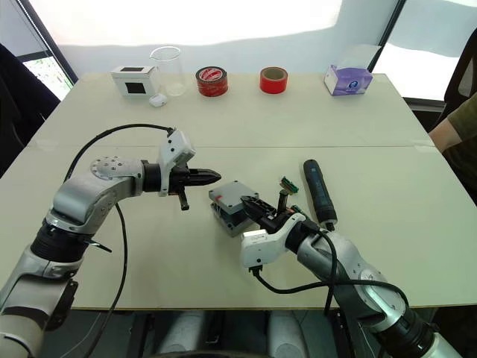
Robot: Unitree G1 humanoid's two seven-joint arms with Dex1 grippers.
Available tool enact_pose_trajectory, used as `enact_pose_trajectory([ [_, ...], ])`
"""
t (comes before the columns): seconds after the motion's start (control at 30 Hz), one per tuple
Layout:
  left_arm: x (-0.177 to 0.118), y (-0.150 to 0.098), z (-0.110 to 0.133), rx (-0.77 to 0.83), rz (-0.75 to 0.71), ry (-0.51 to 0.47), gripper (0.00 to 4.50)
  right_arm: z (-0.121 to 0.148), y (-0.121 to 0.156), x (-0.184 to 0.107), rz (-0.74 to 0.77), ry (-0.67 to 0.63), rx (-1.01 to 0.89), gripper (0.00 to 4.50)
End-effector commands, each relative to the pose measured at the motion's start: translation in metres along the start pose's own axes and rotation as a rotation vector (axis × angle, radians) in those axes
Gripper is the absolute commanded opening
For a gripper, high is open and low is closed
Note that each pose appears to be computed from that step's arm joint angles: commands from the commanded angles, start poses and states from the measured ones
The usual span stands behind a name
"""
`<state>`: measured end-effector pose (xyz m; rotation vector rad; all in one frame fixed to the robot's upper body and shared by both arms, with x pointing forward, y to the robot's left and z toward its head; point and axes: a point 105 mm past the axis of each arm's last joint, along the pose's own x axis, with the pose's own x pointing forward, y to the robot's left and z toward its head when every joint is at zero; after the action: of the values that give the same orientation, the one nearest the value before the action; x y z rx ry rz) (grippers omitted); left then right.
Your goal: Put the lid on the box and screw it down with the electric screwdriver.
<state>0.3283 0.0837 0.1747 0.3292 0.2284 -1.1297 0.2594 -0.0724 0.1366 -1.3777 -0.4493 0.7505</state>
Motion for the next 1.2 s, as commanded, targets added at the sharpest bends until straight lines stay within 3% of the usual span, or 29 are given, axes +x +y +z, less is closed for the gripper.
enact_pose_trajectory([
  [0.03, 0.0, -0.007, 0.008, 0.053, -0.021, -0.024, 0.03, 0.002, -0.005, -0.001, -0.01, -0.015, -0.034, 0.13],
  [0.6, 0.01, -0.035, -0.001, 0.098, -0.162, 0.025, 0.03, 0.002, 0.002, -0.003, 0.019, -0.01, -0.017, 0.13],
  [0.83, 0.02, -0.038, -0.029, 0.163, -0.176, 0.149, 0.03, 0.002, 0.006, -0.003, 0.034, -0.006, -0.004, 0.13],
  [0.9, 0.022, -0.038, -0.033, 0.176, -0.172, 0.163, 0.0, 0.002, 0.006, -0.003, 0.034, -0.007, -0.005, 1.17],
  [1.1, 0.026, -0.044, -0.043, 0.152, -0.196, 0.173, 0.0, 0.003, 0.005, -0.006, 0.03, -0.008, -0.01, 3.55],
  [1.2, 0.026, -0.043, -0.056, 0.14, -0.181, 0.202, 0.0, 0.003, 0.004, -0.009, 0.027, -0.008, -0.012, 3.55],
])
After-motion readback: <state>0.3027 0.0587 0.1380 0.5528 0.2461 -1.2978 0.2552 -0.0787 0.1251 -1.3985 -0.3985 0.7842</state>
